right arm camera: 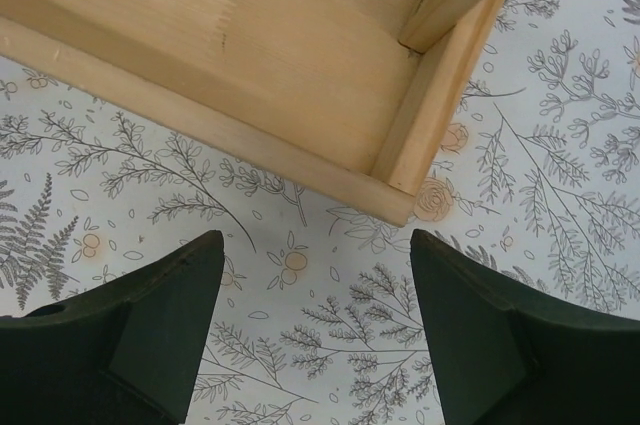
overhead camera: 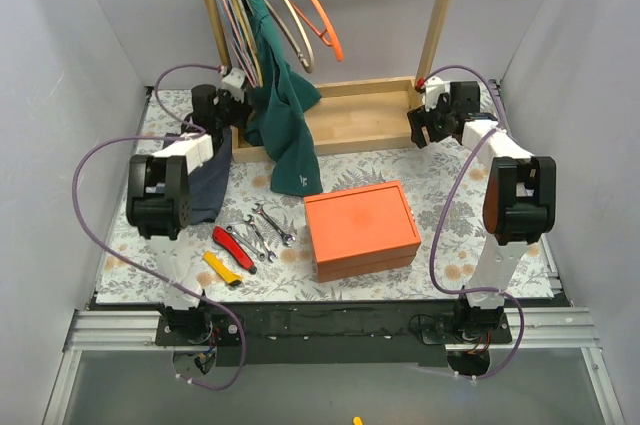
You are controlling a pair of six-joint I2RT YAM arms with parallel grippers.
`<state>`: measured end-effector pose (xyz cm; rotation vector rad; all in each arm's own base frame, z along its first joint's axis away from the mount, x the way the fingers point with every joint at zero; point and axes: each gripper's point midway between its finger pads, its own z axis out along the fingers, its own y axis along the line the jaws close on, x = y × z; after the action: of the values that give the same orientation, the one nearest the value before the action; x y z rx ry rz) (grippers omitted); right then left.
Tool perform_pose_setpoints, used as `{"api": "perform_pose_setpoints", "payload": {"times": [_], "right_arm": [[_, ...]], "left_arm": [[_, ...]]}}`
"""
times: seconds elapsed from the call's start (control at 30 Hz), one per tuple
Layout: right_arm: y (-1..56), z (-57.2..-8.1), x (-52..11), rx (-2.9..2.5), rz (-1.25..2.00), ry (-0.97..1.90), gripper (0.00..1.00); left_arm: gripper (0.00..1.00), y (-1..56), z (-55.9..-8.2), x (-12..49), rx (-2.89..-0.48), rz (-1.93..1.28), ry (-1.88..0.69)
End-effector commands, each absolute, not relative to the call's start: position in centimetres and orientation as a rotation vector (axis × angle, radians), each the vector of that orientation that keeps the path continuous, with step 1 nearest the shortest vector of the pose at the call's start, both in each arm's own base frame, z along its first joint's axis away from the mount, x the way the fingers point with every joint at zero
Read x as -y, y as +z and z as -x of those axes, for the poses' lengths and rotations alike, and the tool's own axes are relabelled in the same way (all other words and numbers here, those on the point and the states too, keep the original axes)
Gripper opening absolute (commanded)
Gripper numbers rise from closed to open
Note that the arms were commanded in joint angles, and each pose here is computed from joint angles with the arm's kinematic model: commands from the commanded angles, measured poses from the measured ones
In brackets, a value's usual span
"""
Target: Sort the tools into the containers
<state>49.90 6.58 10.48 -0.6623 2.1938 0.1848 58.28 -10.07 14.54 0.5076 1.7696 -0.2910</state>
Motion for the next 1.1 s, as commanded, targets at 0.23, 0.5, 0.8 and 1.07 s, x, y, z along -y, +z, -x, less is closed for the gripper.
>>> {"api": "perform_pose_setpoints", "payload": {"times": [0.23,0.5,0.8,1.07], "right_arm": [[9.9,-50.7,-8.2,-2.165,0.703,0.239,0.77],[8.1,-51.5,-8.4,-2.211,0.670,0.224,0.64],[5.5,-53.2,-8.9,-2.244,0.631,0.214,0.25],[3.8,-57.3,-9.3,-2.248,0.620,0.157,0.22]], "left_arm": [[0.00,11.9,-43.3,9.8,-2.086,-0.234,-0.597],[0.00,8.8,-46.7,9.8,-2.145,-0.130,-0.613],[0.00,5.2,-48.5,8.1,-2.195,0.001,-0.513],[0.00,4.8,-55.8,7.3,-2.127,0.046,-0.427]]}}
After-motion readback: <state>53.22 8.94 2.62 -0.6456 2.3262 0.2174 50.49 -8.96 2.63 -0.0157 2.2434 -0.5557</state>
